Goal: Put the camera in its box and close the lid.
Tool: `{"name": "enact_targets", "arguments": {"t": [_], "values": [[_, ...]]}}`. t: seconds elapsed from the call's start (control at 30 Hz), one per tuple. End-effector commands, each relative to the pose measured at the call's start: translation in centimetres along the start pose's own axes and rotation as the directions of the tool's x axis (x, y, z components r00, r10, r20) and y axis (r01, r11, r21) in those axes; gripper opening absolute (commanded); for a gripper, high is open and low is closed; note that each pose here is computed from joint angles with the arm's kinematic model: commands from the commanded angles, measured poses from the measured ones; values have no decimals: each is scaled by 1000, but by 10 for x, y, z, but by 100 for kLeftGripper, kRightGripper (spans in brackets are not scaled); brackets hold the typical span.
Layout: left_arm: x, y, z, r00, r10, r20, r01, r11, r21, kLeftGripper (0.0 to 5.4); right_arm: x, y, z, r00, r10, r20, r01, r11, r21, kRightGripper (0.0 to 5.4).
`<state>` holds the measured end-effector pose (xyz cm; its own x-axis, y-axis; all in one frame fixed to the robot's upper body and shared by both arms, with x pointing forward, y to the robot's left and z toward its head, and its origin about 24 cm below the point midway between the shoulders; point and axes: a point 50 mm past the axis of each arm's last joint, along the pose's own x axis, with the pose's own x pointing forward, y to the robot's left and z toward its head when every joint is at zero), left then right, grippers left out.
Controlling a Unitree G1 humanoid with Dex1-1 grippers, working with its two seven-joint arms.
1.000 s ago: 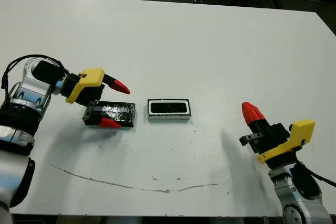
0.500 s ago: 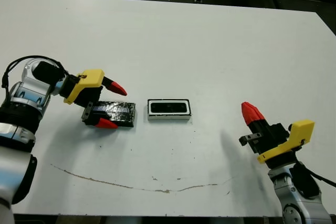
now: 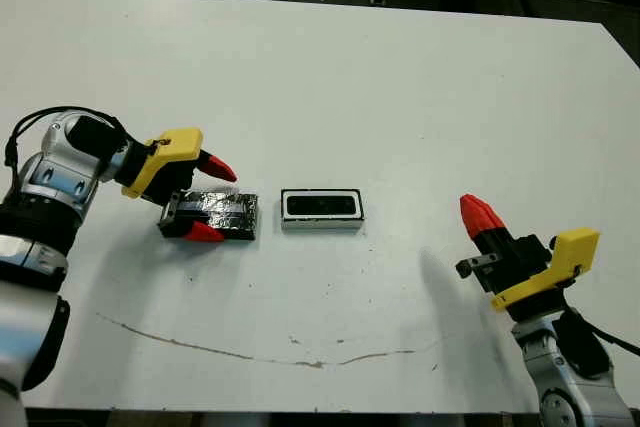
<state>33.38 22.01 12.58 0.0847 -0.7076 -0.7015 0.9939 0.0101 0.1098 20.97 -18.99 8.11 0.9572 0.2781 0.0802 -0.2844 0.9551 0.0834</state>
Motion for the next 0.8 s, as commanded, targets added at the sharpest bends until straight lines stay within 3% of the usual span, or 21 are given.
{"name": "enact_targets", "arguments": {"t": [0.03,0.53,0.8], "values": [[0,-4,-7,999,-17,-41,17,1000,-10,533,-2,-2,-1,1000,-1,-16,0,1000,-6,1],[1,-7,-13,999,38,-9,-39,998,-40,330,-2,-2,0,1000,-1,-21,1,1000,0,0],[0,-5,-13,988,144,65,-135,984,-117,316,-2,-2,0,1000,4,-19,-5,1000,-5,0]]}}
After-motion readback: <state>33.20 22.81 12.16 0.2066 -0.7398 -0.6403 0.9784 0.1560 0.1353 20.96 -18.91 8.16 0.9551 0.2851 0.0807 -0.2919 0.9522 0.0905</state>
